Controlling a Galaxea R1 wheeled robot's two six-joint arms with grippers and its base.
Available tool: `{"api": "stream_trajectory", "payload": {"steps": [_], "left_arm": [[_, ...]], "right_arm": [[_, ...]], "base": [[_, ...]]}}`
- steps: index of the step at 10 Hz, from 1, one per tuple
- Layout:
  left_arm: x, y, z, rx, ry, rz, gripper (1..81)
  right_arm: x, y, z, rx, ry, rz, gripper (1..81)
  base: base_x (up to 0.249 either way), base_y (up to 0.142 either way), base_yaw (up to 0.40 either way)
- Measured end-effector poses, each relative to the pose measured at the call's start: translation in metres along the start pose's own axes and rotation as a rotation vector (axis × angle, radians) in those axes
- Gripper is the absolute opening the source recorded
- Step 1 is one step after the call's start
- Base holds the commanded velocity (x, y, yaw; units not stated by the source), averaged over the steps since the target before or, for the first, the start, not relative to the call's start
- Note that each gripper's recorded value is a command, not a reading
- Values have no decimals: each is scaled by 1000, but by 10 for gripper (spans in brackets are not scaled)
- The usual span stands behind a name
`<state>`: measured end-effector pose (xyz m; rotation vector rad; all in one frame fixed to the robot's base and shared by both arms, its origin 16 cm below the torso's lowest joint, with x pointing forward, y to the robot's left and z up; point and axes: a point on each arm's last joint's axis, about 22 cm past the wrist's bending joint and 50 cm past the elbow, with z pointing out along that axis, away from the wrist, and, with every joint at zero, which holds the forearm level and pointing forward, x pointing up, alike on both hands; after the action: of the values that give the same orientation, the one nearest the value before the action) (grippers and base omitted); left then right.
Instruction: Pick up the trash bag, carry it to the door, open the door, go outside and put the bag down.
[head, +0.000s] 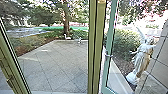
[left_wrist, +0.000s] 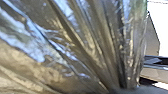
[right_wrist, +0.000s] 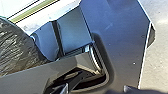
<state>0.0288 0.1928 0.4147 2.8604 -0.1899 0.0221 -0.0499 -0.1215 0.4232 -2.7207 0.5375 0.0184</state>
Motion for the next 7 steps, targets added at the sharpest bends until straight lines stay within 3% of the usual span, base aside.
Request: {"api": "stream_trajectory", "payload": {"steps": [4,7], "left_arm": [[1,0,0,0,1,0,10],[3,0,0,0,3,1,10]], "right_arm": [[0,0,0,0,0,0,811],[-3,-1,0,1,-3,2,811]], "base": [[0,0,-200],[0,0,-37]]}}
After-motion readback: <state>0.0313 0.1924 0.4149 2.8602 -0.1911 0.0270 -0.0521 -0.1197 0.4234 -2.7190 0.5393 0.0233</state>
